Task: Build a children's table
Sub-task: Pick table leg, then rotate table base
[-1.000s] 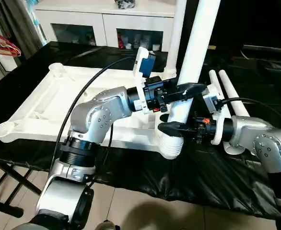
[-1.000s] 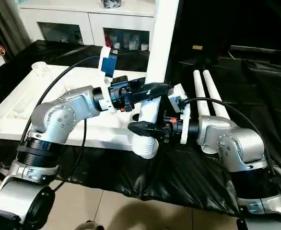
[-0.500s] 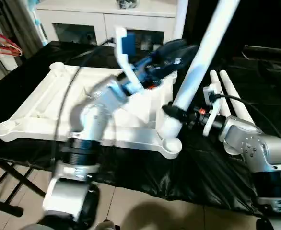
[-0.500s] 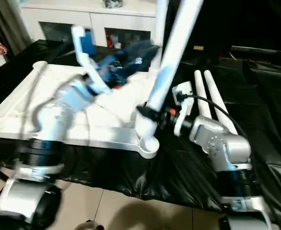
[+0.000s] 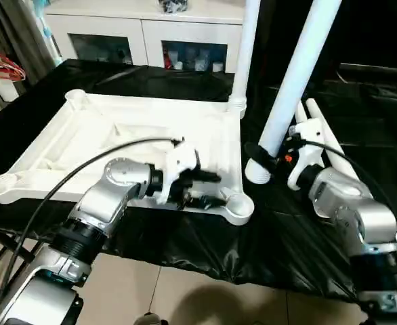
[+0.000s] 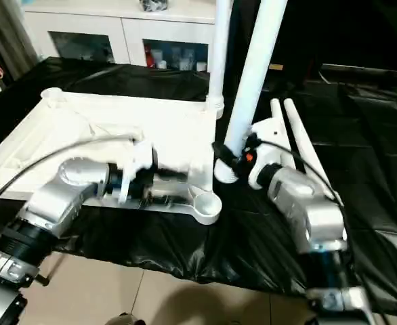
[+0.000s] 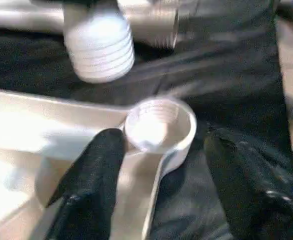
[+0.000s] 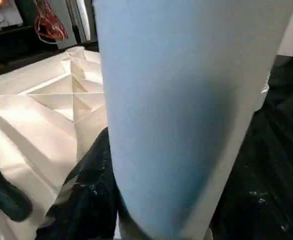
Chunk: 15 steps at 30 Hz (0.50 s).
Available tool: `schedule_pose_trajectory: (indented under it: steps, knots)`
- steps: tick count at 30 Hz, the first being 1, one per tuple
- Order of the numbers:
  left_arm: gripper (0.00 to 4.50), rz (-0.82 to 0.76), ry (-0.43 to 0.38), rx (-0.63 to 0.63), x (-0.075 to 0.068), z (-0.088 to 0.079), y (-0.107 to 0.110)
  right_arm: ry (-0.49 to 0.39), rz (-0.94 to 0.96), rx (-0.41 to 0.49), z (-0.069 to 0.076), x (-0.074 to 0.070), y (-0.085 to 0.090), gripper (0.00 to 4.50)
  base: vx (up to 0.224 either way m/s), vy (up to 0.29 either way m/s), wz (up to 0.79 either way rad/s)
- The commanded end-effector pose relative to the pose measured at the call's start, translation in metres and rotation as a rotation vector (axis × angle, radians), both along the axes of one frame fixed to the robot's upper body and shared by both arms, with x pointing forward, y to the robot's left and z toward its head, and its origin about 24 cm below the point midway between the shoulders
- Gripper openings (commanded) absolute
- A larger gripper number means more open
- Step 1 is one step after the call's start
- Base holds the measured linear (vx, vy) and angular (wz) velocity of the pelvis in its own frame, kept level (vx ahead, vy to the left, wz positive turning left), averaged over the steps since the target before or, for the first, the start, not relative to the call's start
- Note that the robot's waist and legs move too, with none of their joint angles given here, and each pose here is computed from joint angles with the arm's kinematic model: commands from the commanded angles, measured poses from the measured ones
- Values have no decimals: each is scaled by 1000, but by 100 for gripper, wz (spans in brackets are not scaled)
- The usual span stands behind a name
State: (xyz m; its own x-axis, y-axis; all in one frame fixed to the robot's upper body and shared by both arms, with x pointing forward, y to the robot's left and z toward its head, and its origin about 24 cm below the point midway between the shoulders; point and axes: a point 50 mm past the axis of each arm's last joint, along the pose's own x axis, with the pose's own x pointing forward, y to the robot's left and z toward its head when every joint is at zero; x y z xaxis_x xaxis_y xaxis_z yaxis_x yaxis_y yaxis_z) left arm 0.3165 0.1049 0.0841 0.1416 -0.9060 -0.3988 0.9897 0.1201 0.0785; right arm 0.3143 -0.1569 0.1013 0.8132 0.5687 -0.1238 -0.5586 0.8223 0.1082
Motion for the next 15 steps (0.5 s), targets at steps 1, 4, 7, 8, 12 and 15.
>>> schedule_pose_trajectory:
  steps: [1, 4, 7, 8, 12, 15]
  knots:
    - [260, -20, -24, 61, 3, -2, 3, -28, 5, 3, 5, -1, 2, 190, 0, 0, 0]
    - [224, -35, -24, 110, 6, -8, 7, -29, 18, -11, 2, -4, 3, 190, 0, 0, 0]
    - [214, -50, -17, 138, 9, -11, 11, -28, 22, -13, 2, -7, 3, 190, 0, 0, 0]
    - [201, -52, -17, 145, 9, -12, 12, -28, 23, -14, 2, -8, 3, 190, 0, 0, 0]
    - [168, -47, -22, 176, 12, -17, 18, -21, 36, -24, 2, -12, 2, 190, 0, 0, 0]
    - [142, -43, -21, 188, 14, -19, 22, -19, 43, -27, 2, -14, 2, 190, 0, 0, 0]
